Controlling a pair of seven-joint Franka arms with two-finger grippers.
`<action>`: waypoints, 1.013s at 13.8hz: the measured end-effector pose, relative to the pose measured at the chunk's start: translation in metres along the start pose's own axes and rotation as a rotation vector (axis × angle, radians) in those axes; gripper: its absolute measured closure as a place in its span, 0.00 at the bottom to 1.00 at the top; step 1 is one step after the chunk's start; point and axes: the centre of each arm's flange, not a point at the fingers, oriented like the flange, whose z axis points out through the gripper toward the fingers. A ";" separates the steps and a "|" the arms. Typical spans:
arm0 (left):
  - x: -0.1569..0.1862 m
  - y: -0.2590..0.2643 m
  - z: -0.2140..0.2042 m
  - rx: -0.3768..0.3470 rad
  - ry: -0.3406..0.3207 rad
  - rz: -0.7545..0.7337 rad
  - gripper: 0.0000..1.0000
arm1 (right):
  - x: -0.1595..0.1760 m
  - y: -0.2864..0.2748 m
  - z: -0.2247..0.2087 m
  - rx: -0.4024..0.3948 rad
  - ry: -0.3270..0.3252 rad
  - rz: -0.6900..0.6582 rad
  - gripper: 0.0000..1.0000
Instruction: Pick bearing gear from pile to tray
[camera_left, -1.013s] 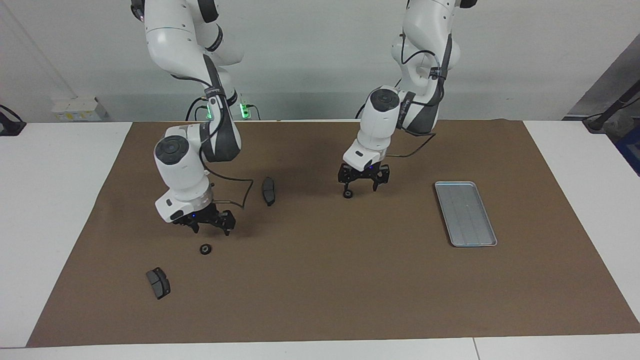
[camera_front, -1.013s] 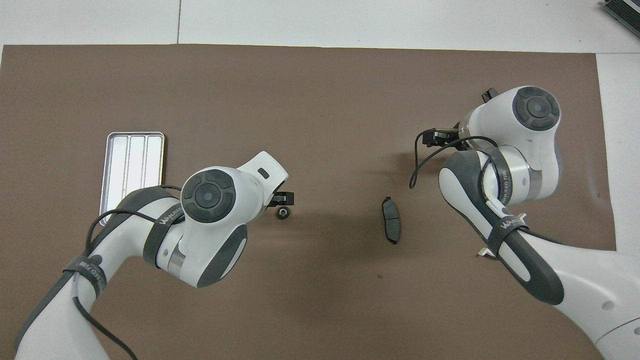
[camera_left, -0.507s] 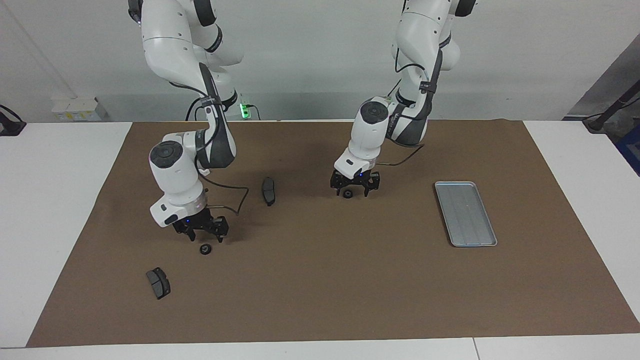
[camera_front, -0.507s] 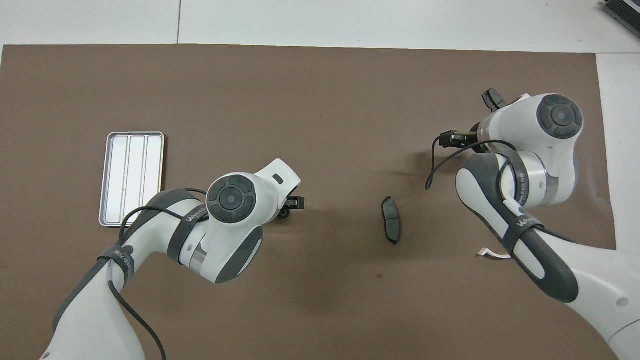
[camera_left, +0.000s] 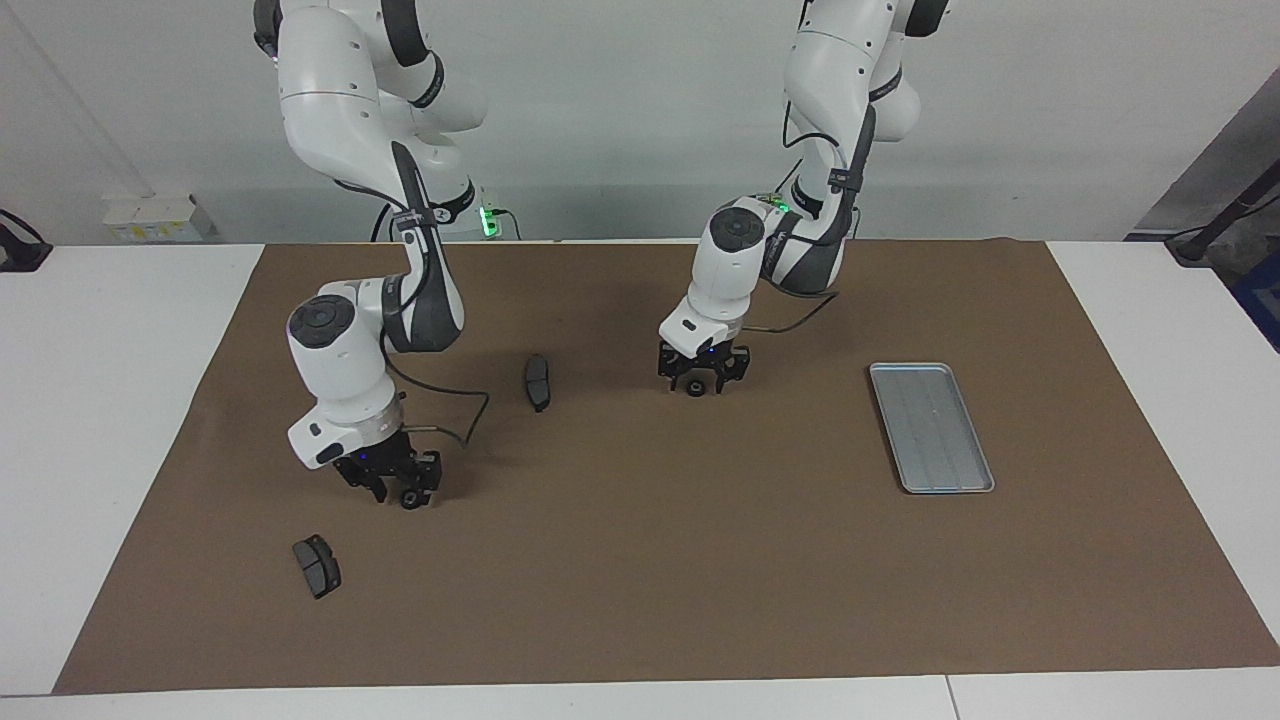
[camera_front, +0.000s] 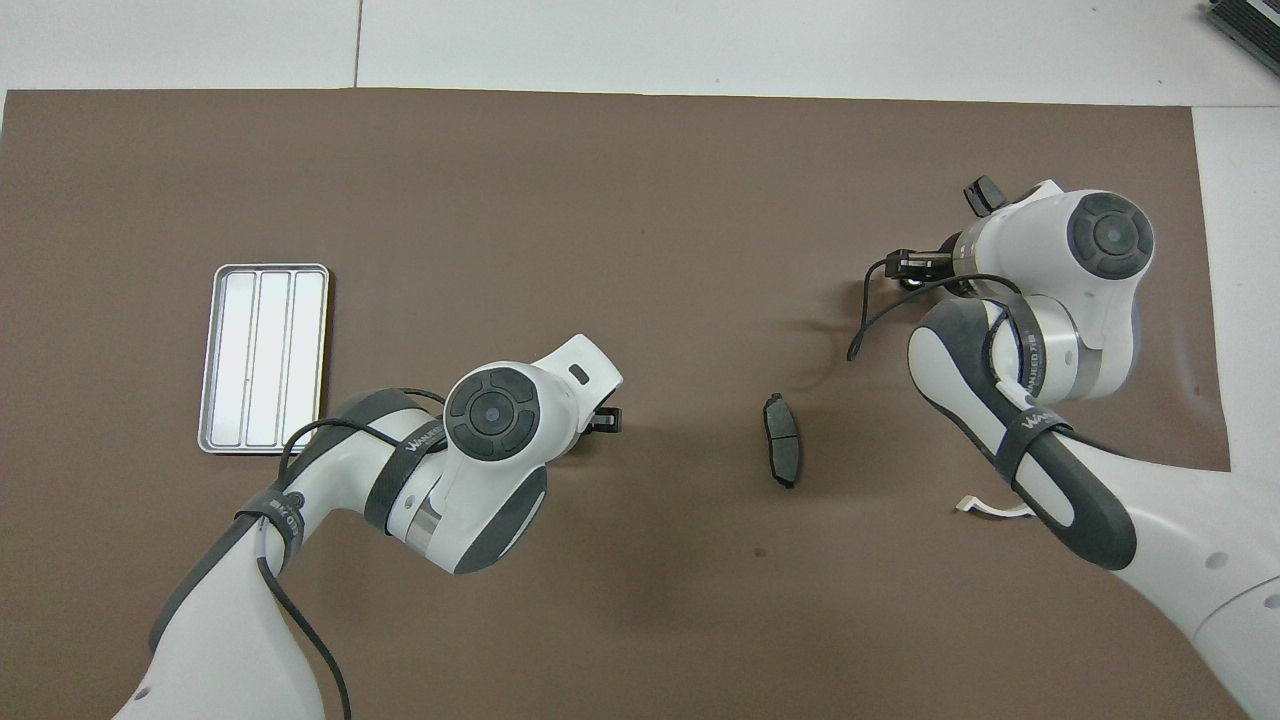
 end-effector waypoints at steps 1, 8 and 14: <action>-0.002 0.000 0.002 0.002 -0.005 0.002 0.39 | 0.000 0.000 0.001 0.000 -0.001 0.000 0.33; -0.007 0.002 0.000 0.019 -0.026 0.012 0.65 | -0.001 -0.011 0.001 0.005 0.000 -0.016 0.66; 0.076 -0.077 -0.063 0.018 0.027 -0.166 0.65 | 0.002 -0.054 -0.037 0.032 0.003 -0.002 0.66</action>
